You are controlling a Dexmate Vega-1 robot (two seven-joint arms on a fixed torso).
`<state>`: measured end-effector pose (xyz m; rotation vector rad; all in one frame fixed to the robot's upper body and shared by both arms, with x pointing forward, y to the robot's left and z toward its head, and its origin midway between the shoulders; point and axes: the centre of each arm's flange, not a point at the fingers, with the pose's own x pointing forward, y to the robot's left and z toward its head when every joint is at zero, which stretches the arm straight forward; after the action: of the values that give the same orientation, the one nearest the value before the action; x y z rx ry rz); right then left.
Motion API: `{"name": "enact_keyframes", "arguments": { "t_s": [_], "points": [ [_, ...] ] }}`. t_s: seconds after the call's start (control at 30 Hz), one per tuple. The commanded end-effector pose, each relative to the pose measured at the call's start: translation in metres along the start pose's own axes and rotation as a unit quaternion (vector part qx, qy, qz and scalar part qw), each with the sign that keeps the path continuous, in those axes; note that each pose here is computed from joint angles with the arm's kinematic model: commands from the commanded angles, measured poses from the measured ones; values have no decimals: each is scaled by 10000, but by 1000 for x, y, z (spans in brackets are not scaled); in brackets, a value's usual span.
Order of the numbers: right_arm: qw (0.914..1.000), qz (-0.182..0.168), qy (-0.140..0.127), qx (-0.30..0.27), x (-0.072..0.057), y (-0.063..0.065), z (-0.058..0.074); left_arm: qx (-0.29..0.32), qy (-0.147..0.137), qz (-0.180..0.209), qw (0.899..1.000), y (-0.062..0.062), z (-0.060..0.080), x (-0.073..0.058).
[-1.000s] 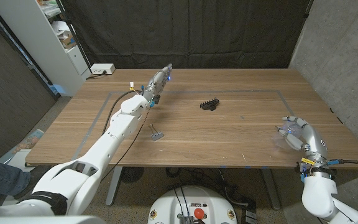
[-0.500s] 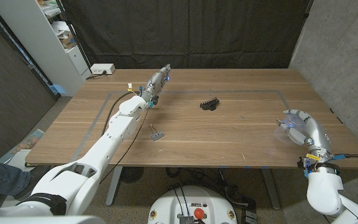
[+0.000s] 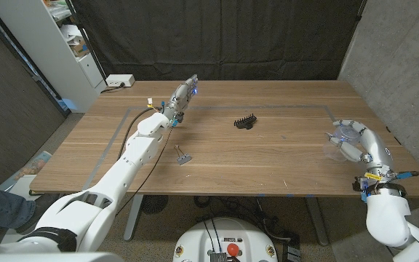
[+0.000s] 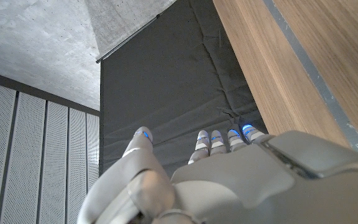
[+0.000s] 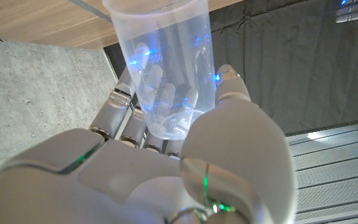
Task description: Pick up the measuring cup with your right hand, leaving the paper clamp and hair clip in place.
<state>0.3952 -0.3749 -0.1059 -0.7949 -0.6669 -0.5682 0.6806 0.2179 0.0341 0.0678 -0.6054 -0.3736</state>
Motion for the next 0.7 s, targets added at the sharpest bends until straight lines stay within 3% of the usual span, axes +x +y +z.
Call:
{"name": "enact_keyframes", "arguments": {
  "t_s": [0.03,0.7],
  "points": [
    [9998,-85,-179,6,10,-22,18,-91,-15,6,10000,5,-5,-2],
    [9991,-200,-385,23,32,-40,35,-127,-40,41,9999,12,-7,2]
  ]
}}
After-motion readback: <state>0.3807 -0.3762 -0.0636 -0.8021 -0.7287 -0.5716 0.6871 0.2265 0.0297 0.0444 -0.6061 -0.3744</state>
